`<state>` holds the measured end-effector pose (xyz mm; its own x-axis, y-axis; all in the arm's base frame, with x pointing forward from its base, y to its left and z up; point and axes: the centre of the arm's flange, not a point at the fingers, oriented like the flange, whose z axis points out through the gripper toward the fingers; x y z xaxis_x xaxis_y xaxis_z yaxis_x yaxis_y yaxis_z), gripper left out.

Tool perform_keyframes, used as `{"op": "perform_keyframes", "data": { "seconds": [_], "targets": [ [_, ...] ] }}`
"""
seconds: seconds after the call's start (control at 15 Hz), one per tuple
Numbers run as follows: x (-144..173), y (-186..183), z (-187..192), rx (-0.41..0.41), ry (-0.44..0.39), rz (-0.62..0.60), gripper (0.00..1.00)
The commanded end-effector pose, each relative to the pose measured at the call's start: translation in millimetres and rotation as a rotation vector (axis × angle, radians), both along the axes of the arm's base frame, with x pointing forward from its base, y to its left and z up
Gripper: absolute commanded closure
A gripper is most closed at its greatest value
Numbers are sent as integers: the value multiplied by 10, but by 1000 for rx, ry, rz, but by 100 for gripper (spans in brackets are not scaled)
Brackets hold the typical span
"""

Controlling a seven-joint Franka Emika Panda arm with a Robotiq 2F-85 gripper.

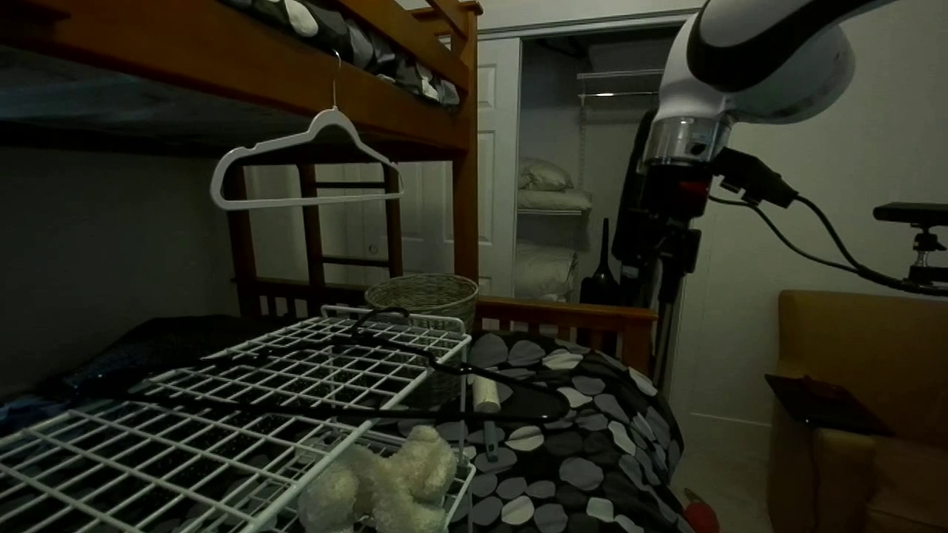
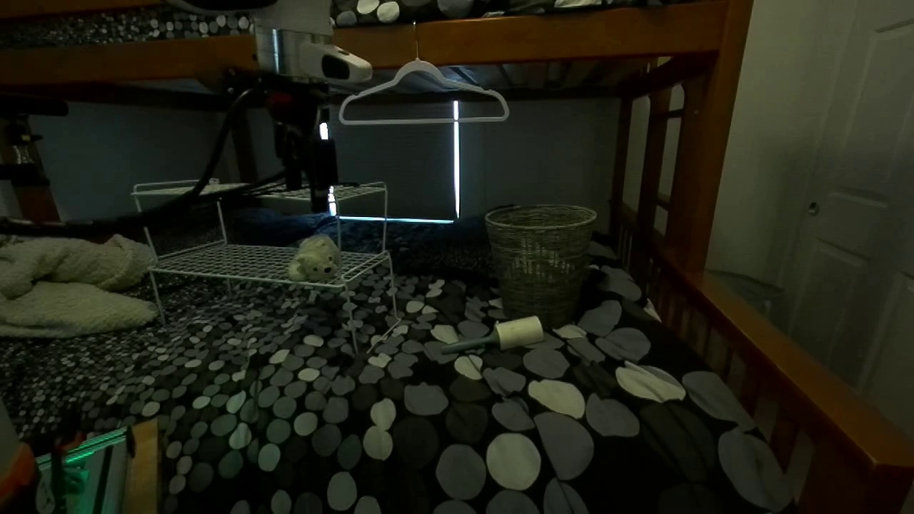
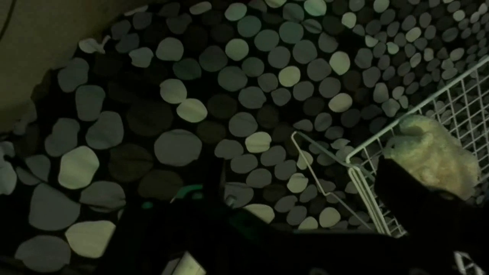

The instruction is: Place the clothes hanger on the wire rack

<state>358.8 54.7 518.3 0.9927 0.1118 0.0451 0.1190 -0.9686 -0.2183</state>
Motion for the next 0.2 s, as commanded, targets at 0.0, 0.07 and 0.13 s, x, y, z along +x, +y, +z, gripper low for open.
{"op": "perform_keyframes", "data": {
  "seconds": [0.0,0.07,0.13],
  "targets": [
    [-24,-36,-28,4,4,-5,0],
    [-36,-35,-25,4,2,-4,0],
    [-42,-22,-16,3,-1,-2,0]
  ]
}}
